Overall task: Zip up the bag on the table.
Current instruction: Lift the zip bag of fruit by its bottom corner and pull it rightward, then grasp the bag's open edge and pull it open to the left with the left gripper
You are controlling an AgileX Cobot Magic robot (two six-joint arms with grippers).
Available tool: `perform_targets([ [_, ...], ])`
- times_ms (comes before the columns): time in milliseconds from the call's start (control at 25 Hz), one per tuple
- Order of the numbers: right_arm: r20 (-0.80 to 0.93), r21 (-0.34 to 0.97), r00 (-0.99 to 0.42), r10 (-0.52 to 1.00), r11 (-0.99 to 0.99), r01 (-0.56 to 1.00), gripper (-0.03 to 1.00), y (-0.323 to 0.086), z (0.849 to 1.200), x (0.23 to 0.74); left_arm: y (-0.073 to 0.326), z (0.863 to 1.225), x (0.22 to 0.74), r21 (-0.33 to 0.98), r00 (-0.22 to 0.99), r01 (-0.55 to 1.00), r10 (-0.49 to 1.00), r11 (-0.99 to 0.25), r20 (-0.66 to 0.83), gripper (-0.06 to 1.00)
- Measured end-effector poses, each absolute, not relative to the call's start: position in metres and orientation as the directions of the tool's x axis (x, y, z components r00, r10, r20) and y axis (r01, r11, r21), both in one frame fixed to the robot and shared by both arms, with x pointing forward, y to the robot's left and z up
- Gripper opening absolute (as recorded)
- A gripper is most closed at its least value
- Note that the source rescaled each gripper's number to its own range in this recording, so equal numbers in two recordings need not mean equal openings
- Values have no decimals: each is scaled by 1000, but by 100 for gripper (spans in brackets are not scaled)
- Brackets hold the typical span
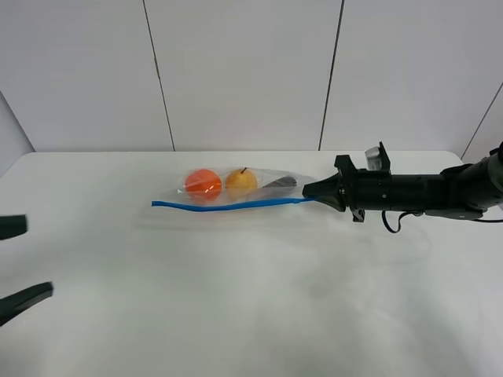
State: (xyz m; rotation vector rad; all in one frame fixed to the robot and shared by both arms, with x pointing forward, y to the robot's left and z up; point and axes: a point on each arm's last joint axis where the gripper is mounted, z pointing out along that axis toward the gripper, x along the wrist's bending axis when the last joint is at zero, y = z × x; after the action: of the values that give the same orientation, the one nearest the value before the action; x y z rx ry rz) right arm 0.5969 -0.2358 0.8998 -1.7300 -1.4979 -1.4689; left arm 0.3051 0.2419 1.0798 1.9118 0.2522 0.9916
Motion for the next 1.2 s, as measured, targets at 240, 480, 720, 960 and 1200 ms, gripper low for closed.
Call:
perform_targets([
  [240,885,319,-152,441,-335,887,0,-236,904,602,232,1076,367,789,650,-368,471,-492,597,90],
  [480,885,316,-149,441,-336,887,0,-236,904,602,219,1049,406,744,687,-446,342,-497,641,90],
  [720,882,317,-145,448,-337,886,0,-236,904,602,181,1026,439,616,703,-470,154,-633,694,90],
  [960,882,317,-145,448,-337,886,0,-236,904,602,128,1027,475,522,691,-445,91,-728,717,90],
  [1200,882,317,-145,448,-337,886,0,-236,904,602,90,1009,502,595,772,-304,173,-744,611,90],
])
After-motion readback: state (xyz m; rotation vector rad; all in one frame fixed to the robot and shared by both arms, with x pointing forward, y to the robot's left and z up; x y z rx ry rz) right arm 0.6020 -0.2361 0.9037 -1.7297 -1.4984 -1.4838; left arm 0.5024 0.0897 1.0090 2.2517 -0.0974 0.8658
